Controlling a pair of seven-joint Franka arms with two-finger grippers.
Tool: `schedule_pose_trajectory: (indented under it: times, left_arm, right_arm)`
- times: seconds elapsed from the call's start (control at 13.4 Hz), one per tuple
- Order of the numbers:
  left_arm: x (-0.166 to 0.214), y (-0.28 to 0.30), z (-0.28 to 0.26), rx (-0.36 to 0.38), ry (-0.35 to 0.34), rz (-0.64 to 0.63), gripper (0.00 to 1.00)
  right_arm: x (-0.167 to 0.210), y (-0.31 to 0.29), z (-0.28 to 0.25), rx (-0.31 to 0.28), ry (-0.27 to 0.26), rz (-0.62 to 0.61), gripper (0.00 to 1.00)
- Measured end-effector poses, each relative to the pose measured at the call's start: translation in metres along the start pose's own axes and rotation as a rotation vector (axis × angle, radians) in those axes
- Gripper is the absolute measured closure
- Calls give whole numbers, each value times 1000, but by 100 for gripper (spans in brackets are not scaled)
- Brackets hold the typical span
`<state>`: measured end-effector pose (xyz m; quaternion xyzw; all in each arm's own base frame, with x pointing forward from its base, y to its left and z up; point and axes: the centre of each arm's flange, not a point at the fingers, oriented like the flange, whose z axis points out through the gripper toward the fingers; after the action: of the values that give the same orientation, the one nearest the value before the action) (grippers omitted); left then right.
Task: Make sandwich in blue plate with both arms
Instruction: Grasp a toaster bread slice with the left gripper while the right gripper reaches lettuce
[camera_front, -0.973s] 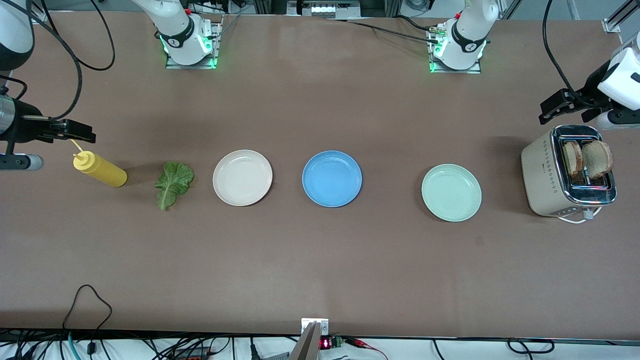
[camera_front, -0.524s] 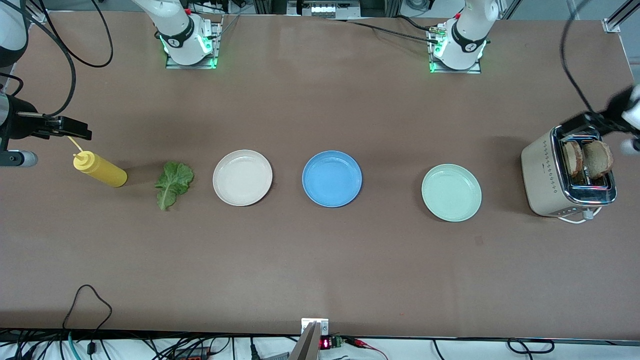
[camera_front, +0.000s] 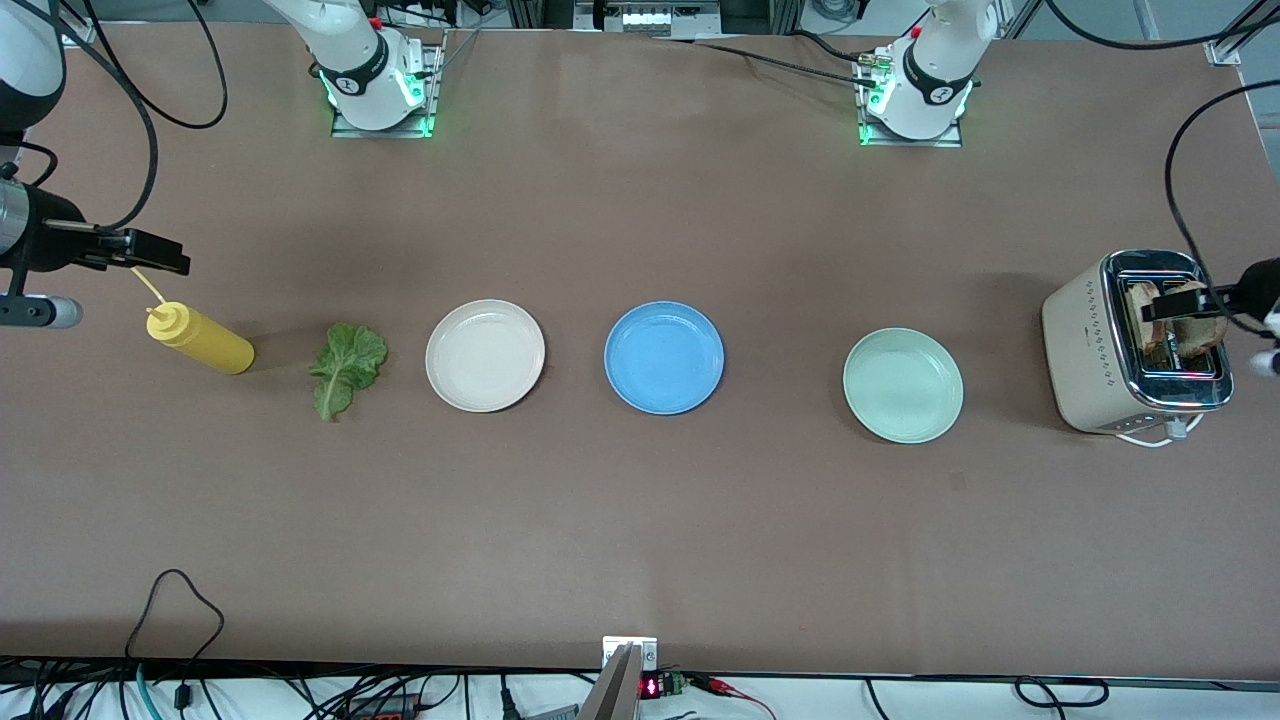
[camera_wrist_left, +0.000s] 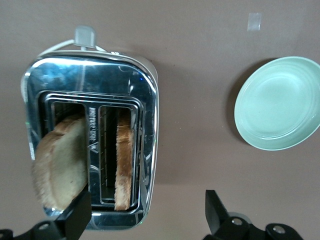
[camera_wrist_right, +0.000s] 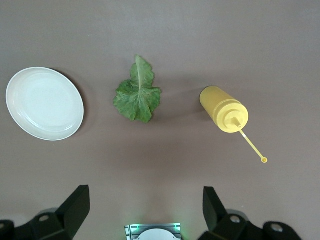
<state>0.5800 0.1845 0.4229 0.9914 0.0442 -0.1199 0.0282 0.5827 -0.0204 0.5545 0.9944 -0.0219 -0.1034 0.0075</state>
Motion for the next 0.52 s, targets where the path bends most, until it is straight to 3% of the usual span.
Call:
schedule_pose_trajectory:
  times: [0.45, 0.52]
  left_arm:
    - [12, -26, 48, -23, -79, -32, 4]
    - [13, -32, 54, -28, -88, -39, 13]
  right_arm:
    - [-5, 3, 15, 2, 0, 7, 0]
    - [-1, 2, 21, 2, -10, 6, 0]
